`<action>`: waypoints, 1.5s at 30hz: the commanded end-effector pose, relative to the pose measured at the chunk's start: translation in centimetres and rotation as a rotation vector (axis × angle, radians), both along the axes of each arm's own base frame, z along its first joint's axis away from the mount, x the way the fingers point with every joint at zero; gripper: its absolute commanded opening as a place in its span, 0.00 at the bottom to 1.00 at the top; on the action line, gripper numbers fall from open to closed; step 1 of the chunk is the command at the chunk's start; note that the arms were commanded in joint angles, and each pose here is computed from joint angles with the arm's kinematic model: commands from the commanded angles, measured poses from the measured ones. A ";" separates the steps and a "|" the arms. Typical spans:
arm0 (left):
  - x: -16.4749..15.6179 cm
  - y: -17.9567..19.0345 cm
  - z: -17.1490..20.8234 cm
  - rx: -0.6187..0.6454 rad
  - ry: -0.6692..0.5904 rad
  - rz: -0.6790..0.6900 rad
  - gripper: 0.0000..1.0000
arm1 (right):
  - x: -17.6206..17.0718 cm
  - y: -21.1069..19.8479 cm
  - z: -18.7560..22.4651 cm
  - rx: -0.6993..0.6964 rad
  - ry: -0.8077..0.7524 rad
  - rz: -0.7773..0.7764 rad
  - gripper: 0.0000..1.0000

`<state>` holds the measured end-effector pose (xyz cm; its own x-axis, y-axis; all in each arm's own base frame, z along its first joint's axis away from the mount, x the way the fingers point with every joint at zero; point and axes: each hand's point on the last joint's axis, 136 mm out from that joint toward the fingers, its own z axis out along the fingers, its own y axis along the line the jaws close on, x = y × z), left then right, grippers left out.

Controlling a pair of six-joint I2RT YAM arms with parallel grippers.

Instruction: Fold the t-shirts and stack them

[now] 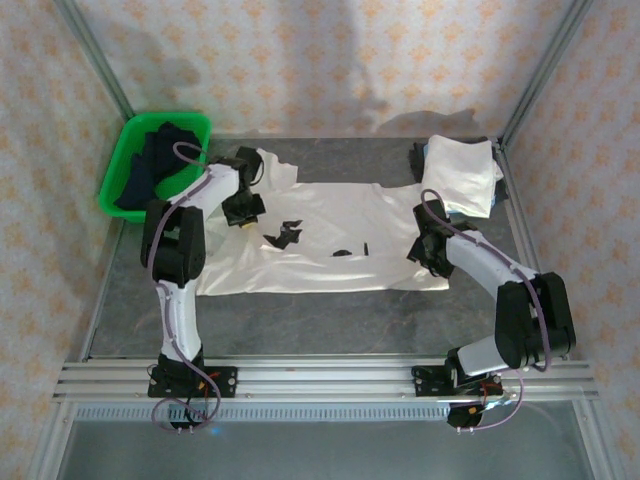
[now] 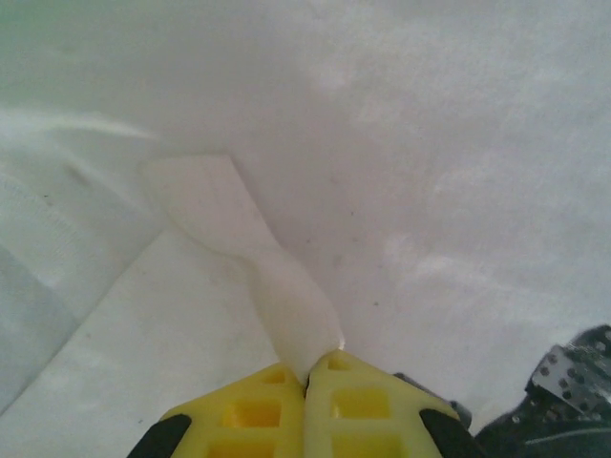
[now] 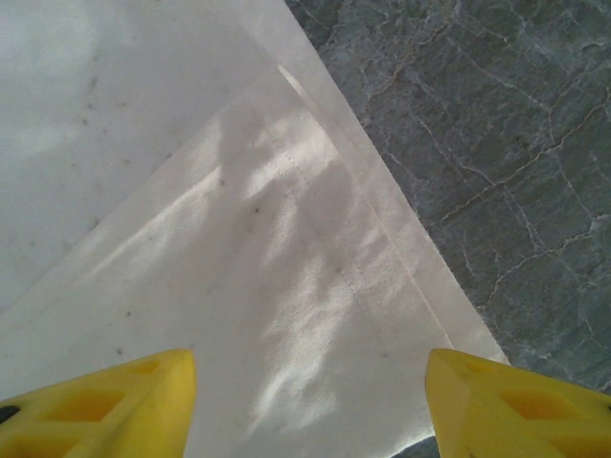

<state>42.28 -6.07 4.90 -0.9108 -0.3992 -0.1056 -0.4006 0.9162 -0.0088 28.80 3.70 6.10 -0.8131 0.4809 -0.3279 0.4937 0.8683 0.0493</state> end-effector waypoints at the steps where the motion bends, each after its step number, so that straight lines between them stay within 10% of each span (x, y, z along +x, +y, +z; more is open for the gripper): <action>1: 0.1 1.0 0.2 0.067 0.049 -0.014 0.20 | 0.7 0.8 1.9 0.015 -0.079 0.048 0.65; 13: 3.9 1.5 6.5 -0.013 -0.131 0.022 0.60 | 2.7 19.2 7.8 0.156 -0.443 0.688 0.74; 25: -9.8 5.8 2.4 -0.083 -0.163 0.257 0.64 | 4.4 39.9 2.6 0.172 -0.343 1.220 0.76; 32: -13.9 7.1 -1.5 -0.064 -0.070 0.290 0.63 | 5.8 41.5 -0.9 0.072 -0.266 1.268 0.65; 40: -16.0 9.0 -2.7 -0.030 -0.019 0.328 0.63 | 9.6 39.3 -0.3 -0.019 -0.292 1.132 0.12; 45: -17.0 9.9 -3.5 -0.018 0.017 0.348 0.62 | 11.3 37.6 0.3 0.010 -0.299 1.057 0.15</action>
<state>26.24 2.76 1.83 -0.7178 -0.6922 -0.0752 -0.6896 0.7217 -0.0605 38.34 42.83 4.68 -0.6883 -0.4646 -0.5571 -0.5941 0.8017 0.0655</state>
